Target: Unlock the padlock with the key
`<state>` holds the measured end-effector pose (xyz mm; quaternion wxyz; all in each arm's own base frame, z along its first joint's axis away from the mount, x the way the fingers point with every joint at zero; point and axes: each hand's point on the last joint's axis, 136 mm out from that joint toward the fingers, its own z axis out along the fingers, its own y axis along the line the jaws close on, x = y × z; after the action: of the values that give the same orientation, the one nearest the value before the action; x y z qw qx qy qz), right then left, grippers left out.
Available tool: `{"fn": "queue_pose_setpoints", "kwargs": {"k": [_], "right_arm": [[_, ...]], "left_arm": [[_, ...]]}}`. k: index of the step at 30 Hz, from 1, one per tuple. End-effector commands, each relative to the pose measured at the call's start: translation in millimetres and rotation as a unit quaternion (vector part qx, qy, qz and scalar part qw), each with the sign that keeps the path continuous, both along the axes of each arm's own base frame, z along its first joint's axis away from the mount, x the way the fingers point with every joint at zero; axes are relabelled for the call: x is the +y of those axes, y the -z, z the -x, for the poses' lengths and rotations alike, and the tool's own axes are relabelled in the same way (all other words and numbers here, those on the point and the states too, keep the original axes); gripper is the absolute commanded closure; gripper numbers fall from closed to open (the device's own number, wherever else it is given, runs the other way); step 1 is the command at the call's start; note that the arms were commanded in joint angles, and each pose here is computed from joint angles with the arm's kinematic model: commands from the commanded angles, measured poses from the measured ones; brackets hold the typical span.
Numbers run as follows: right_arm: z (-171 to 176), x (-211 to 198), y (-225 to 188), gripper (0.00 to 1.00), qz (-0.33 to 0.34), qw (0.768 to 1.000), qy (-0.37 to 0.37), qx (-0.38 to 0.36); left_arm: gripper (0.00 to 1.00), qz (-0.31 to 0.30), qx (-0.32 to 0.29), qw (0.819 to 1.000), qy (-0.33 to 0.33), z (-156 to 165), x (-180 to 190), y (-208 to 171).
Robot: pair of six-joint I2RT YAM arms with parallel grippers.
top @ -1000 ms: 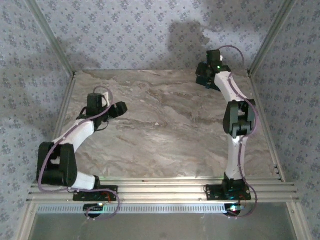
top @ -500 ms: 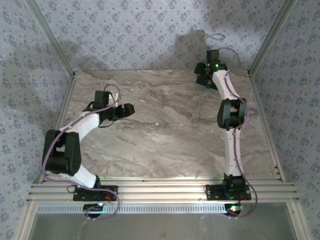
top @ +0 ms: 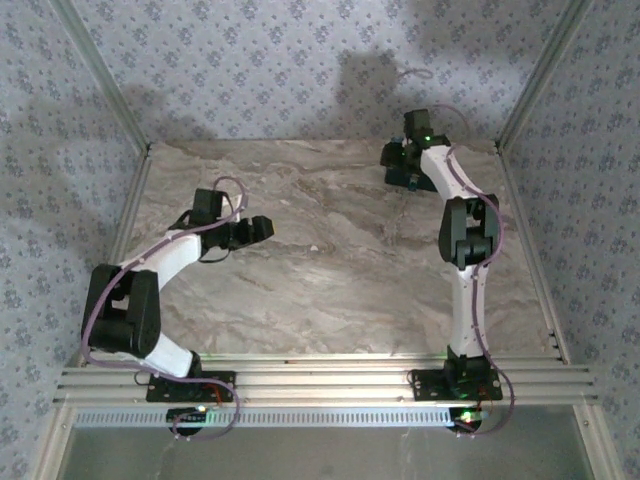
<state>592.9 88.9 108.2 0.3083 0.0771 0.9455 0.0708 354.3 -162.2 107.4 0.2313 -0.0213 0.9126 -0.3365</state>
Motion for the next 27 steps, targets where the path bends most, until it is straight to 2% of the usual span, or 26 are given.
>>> {"fn": "queue_pose_setpoints", "kwargs": {"k": [1,9,12,16,21,24,27], "right_arm": [[64,27,40,0.21,0.016,0.993,-0.053,0.101],[148,131,45,0.21,0.027,0.978,-0.166,0.123],[170,173,30,0.2,0.025,0.972,-0.206,0.112],[188,211,-12,0.18,0.018,0.965,-0.248,0.079],[191,202,-62,0.16,-0.006,0.975,-0.219,0.041],[199,175,-74,0.15,-0.027,0.985,-0.17,0.032],[213,143,-70,0.15,-0.053,0.991,-0.115,0.04]], "left_arm": [[0.24,0.005,-0.023,1.0,0.0,7,-3,-14],[0.24,-0.007,-0.03,0.999,-0.014,20,6,-19],[0.24,-0.015,-0.029,0.999,-0.022,23,10,-22],[0.24,-0.022,-0.026,0.999,-0.023,28,13,-27],[0.24,-0.031,-0.032,0.999,-0.025,27,18,-38],[0.24,-0.03,-0.032,0.999,-0.019,21,16,-44],[0.24,-0.022,-0.03,0.999,-0.008,8,9,-52]]}}
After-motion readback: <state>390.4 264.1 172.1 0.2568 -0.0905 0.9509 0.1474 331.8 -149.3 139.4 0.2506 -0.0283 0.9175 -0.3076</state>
